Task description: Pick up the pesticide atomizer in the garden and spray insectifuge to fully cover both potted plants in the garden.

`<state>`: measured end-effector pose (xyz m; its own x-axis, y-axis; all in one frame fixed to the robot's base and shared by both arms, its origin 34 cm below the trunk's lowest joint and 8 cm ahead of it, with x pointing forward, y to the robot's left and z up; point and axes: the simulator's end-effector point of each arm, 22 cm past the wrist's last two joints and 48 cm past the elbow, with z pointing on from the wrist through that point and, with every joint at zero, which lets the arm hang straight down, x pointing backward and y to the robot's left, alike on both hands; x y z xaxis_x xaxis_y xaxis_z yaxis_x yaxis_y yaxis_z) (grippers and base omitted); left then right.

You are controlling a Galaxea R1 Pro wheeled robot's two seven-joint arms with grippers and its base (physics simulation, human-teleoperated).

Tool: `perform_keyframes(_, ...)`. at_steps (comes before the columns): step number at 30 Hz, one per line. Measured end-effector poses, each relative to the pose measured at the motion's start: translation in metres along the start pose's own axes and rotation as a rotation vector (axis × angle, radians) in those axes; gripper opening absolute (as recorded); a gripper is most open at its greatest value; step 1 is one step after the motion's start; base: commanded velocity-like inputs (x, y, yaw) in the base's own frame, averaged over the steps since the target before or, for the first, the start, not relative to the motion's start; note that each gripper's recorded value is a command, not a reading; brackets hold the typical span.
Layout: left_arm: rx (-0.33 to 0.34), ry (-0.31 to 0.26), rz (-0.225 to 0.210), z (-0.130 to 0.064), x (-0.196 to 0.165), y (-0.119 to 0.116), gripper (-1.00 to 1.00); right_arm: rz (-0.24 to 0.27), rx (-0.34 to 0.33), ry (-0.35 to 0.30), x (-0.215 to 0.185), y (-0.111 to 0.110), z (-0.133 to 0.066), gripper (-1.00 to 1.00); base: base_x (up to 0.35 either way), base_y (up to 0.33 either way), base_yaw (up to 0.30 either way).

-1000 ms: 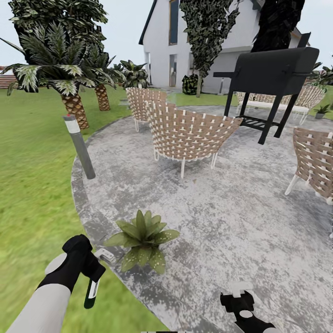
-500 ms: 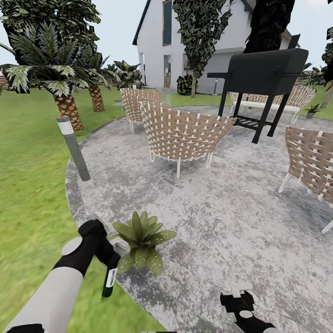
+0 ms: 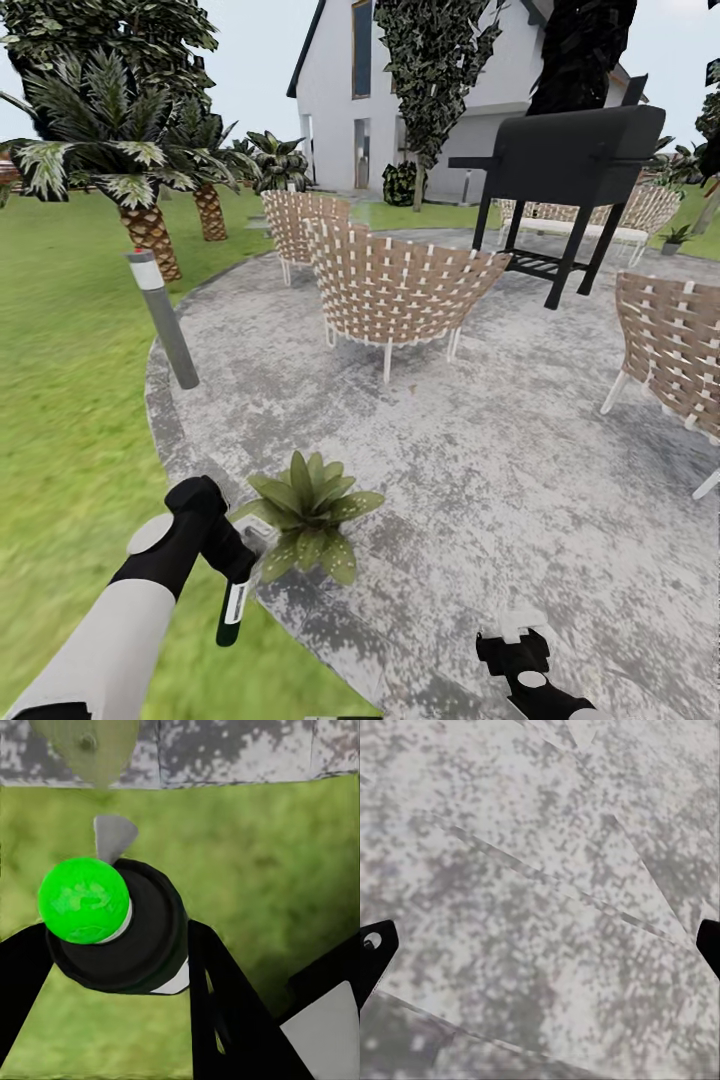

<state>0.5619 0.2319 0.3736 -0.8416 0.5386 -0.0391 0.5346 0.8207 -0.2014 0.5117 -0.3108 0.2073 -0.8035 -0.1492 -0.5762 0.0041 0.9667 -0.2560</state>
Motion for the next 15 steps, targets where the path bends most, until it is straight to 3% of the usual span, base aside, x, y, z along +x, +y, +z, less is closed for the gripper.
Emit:
perform_keyframes(8, -0.003, 0.001, -0.003, 0.0001, 0.0019, 0.0018, -1.0, 0.002, 0.0, -0.001, -0.0004, -0.0001, -0.0002, 1.0, -0.06, 0.282, -0.011)
perform_keyframes(11, -0.005, 0.002, -0.003, 0.0006, 0.0023, 0.0021, -1.0, 0.002, 0.0, -0.001, -0.0004, -0.0002, -0.0002, 1.0, -0.001, 0.285, -0.201)
perform_keyframes(15, -0.012, 0.005, 0.001, 0.0013, 0.0031, 0.0031, -1.0, 0.002, 0.001, -0.001, -0.0004, -0.0003, -0.0002, 1.0, 0.0, 0.064, -0.253)
